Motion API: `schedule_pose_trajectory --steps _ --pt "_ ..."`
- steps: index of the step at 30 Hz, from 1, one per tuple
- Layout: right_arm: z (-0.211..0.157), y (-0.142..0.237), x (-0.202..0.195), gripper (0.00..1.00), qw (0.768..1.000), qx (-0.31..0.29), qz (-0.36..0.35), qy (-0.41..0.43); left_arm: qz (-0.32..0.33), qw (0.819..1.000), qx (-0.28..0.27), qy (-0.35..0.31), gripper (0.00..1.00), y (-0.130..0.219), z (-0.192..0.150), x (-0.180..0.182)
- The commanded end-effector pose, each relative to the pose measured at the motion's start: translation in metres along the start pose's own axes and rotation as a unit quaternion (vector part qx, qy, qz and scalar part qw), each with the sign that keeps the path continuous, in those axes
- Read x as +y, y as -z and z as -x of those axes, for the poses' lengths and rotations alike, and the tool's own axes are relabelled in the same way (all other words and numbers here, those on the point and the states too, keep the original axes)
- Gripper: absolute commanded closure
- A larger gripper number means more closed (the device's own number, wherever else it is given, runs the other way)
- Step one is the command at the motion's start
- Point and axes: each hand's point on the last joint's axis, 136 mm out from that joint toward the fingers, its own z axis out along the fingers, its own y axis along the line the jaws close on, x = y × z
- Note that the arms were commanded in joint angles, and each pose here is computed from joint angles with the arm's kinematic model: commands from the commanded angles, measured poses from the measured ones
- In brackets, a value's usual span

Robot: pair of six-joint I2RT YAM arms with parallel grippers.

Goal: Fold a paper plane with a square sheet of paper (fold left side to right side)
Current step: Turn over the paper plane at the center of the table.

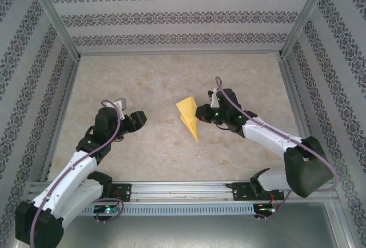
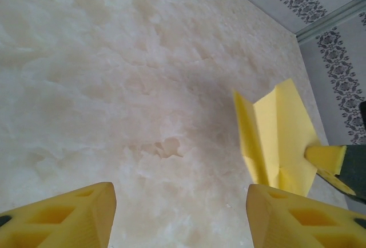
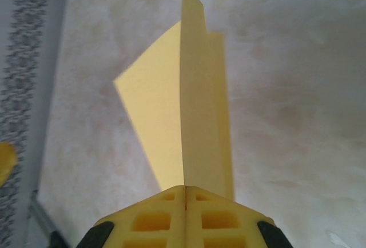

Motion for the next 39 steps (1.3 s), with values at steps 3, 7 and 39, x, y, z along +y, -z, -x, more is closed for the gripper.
schedule_pose_trajectory --steps 3,7,39 --pt "0.000 -0.018 0.025 1.00 0.993 0.005 0.117 -0.003 -0.047 0.999 0.000 0.018 0.39 -0.008 0.010 -0.019" --pt "-0.009 -0.040 0.011 1.00 0.993 0.020 0.117 -0.024 -0.049 0.998 0.017 0.024 0.40 -0.016 0.005 -0.018" --pt "-0.031 -0.075 -0.041 0.69 0.996 0.045 0.044 -0.061 -0.028 0.998 0.057 0.028 0.40 -0.032 -0.014 -0.002"
